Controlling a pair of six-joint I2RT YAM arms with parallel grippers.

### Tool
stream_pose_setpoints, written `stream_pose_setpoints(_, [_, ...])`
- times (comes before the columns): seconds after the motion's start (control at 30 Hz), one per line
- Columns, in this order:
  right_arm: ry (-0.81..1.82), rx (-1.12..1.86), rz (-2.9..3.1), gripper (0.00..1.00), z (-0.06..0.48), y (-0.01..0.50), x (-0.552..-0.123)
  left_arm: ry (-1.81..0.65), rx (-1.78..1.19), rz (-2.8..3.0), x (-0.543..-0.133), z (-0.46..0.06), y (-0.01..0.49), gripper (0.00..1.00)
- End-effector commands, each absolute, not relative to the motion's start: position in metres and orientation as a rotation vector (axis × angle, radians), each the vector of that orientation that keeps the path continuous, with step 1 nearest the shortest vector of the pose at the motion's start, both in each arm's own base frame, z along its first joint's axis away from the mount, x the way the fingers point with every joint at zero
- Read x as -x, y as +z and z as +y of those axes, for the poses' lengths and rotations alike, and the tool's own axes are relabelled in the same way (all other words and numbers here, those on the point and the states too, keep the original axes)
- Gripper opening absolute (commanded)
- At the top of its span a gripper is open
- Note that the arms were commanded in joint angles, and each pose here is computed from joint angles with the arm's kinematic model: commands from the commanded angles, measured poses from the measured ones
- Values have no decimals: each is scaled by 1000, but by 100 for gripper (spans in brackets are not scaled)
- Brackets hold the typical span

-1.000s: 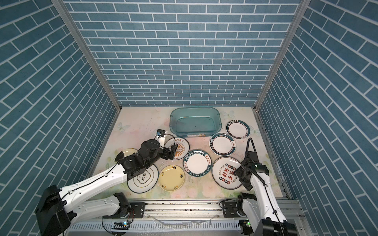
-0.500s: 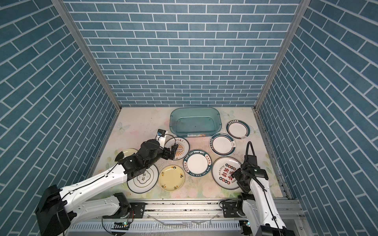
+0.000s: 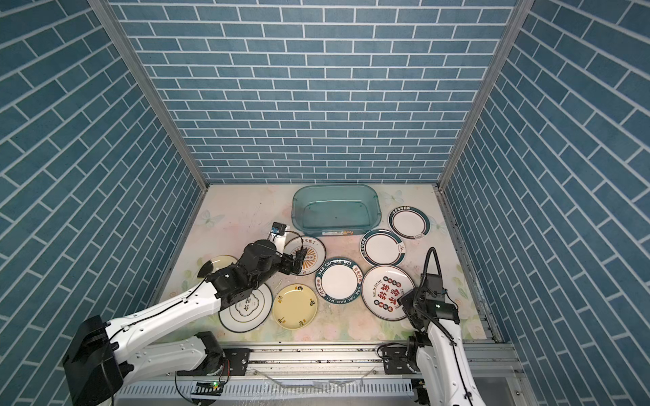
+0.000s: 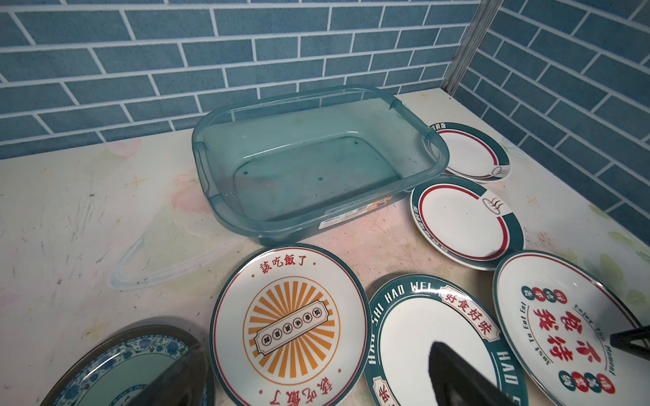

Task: Place the plates into the plastic bin on the countertop
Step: Move the plate to the middle-right of the table.

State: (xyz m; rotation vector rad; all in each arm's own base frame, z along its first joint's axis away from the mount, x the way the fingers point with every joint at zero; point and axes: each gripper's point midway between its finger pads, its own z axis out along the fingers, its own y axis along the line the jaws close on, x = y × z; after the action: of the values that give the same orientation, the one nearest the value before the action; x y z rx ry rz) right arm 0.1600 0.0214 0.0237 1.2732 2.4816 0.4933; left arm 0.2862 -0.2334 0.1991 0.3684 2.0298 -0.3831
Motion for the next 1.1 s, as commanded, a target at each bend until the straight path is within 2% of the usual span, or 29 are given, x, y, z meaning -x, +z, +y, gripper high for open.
stream_pose_setpoints(0.0, [542, -1371, 2470, 52, 28, 4, -149, -380, -371, 2055, -285, -234, 193, 100])
stream_pose_setpoints(0.3, [631, -1330, 2458, 47, 36, -4, -155, -386, -365, 2069, -287, -237, 193, 100])
stream_pose_setpoints(0.5, [747, -1213, 2392, 47, 45, 6, -166, -397, -363, 2081, -288, -241, 190, 100])
stream_pose_setpoints(0.67, [773, -1164, 2365, 64, 48, 8, -161, -403, -368, 2086, -288, -243, 190, 100])
stream_pose_setpoints(0.77, [806, -1130, 2354, 68, 51, 9, -161, -405, -371, 2086, -289, -244, 191, 100])
stream_pose_setpoints(0.9, [820, -1122, 2382, 66, 54, 7, -162, -413, -375, 2087, -289, -247, 192, 100])
stream_pose_setpoints(1.07, [867, -1038, 2428, 54, 63, 7, -166, -425, -372, 2092, -289, -248, 191, 99])
